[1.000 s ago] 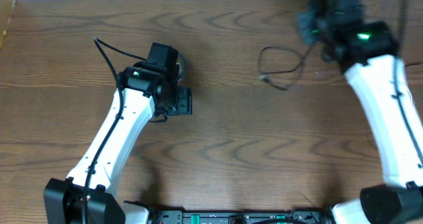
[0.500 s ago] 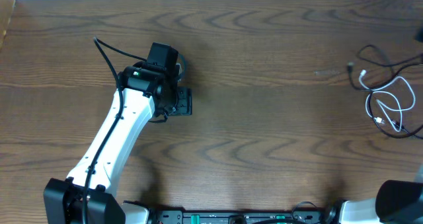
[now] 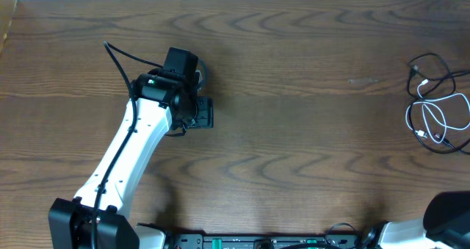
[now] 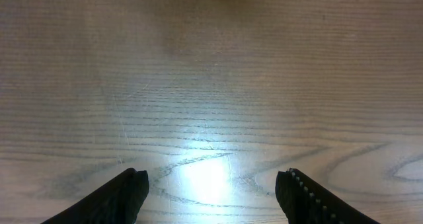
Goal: Untangle cables
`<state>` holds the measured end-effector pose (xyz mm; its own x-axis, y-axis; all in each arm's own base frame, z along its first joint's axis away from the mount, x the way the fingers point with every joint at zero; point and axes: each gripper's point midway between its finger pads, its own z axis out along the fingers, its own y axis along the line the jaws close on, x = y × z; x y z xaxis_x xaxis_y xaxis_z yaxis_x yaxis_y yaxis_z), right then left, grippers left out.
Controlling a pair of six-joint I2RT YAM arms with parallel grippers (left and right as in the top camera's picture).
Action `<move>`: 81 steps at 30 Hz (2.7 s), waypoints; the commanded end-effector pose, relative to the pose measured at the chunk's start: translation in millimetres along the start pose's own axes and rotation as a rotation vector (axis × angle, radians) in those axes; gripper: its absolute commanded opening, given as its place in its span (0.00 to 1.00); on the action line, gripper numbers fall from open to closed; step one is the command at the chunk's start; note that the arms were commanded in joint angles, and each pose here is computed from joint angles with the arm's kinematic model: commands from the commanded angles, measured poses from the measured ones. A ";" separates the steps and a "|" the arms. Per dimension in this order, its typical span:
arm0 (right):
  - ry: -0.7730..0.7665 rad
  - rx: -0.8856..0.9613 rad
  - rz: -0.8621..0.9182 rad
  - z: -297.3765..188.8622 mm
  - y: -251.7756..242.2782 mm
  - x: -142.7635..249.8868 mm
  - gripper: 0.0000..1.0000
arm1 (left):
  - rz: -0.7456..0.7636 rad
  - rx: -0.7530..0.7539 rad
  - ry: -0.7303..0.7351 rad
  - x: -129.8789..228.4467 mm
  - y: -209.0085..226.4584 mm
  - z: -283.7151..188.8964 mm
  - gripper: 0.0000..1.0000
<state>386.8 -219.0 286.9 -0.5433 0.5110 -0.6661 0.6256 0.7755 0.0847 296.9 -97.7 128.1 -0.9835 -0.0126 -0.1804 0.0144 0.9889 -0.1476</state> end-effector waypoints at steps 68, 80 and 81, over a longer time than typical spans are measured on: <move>0.737 -0.282 -0.582 -5.4 127.7 311.4 0.99 | -0.194 -0.144 0.153 70.8 78.0 -16.8 0.98; 0.227 -0.467 -0.574 -55.9 144.1 295.4 0.99 | -0.116 -0.063 -0.346 77.5 72.0 -64.7 0.98; 0.187 -0.466 -0.549 -60.8 140.8 291.9 0.99 | -0.113 -0.056 -0.384 78.1 71.4 -69.6 0.98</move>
<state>290.2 70.6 141.1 -0.8596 -0.0222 -0.5105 -0.1045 0.9856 0.1331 213.9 -18.7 163.4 -0.8730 -0.1817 -0.4527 -0.1366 0.9819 -0.1308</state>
